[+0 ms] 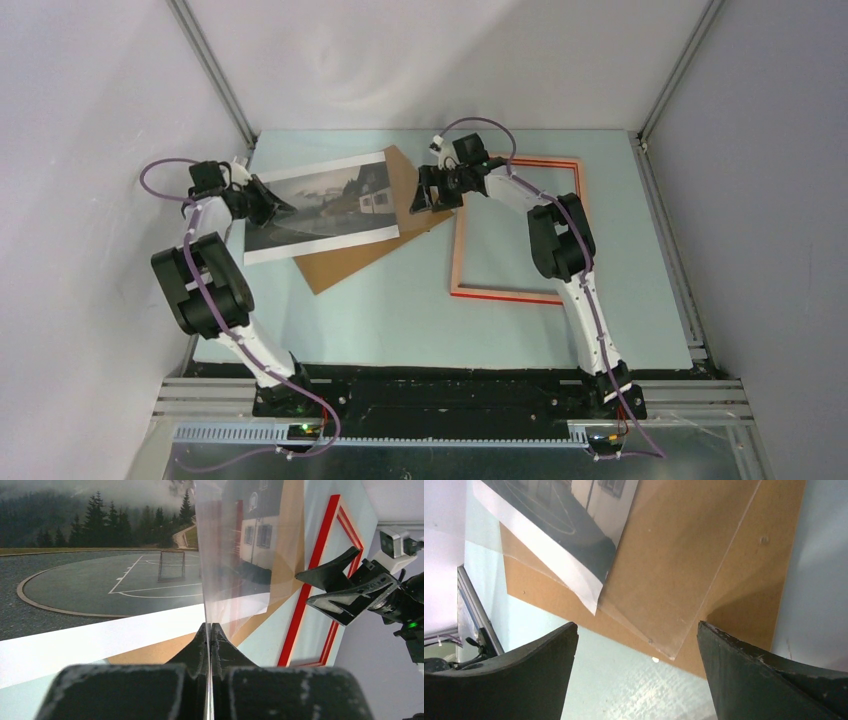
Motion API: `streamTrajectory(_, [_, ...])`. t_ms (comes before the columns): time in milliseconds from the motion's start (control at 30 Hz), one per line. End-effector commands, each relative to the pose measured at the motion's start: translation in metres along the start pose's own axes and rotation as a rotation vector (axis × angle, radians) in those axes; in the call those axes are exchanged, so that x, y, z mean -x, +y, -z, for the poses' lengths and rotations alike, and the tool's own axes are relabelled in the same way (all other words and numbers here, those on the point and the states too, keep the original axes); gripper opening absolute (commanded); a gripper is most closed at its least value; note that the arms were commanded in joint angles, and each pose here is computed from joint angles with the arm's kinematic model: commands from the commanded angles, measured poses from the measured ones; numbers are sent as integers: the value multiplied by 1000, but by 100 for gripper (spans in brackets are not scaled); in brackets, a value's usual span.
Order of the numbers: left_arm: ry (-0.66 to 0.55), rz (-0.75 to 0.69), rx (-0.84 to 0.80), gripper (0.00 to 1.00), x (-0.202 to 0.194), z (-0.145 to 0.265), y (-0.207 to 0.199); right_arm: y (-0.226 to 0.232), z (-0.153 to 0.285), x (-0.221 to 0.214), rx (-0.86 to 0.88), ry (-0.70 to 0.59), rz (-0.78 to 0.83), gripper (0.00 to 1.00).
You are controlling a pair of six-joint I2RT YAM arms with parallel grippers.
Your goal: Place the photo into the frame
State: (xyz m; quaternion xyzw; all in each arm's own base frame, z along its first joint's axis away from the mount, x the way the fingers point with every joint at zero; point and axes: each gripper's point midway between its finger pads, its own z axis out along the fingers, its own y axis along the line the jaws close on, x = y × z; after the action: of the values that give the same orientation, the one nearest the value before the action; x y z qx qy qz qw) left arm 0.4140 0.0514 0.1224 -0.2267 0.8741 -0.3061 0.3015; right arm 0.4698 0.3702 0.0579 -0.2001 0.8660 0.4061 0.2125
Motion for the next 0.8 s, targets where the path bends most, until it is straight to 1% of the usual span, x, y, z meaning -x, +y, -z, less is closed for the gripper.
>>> streamTrajectory(0, [-74, -170, -102, 0, 20, 31, -50, 18, 36, 13, -17, -28, 10, 96])
streamTrajectory(67, [-72, -207, -158, 0, 17, 40, -66, 23, 49, 19, -17, -53, 34, 99])
streamTrajectory(167, [-65, -266, -236, 0, 9, 56, -91, 32, 74, 25, -3, -89, 64, 99])
streamTrajectory(200, [-79, -294, -248, 0, 8, 65, -100, 39, 87, 32, 15, -113, 86, 99])
streamTrajectory(367, [-109, -449, -298, 0, -9, 99, -135, 53, 127, 36, 54, -144, 143, 99])
streamTrajectory(400, [-127, -505, -316, 0, -13, 110, -145, 61, 138, 40, 57, -161, 184, 100])
streamTrajectory(433, [-133, -531, -326, 0, -19, 120, -153, 62, 142, 36, 55, -158, 213, 100])
streamTrajectory(467, [-123, -564, -348, 0, -27, 126, -160, 70, 151, 36, 56, -166, 237, 100])
streamTrajectory(500, [-142, -609, -361, 0, -32, 137, -170, 80, 162, 38, 55, -182, 287, 99])
streamTrajectory(533, [-135, -646, -373, 0, -40, 141, -175, 83, 165, 34, 54, -179, 293, 99])
streamTrajectory(567, [-157, -696, -381, 0, -45, 151, -184, 92, 175, 36, 53, -195, 344, 100])
streamTrajectory(667, [-155, -783, -415, 0, -69, 168, -204, 109, 193, 33, 49, -210, 422, 99])
streamTrajectory(700, [-178, -831, -424, 0, -74, 178, -212, 118, 202, 33, 48, -222, 466, 99])
streamTrajectory(767, [-185, -901, -457, 0, -92, 191, -228, 131, 216, 31, 43, -237, 526, 99])
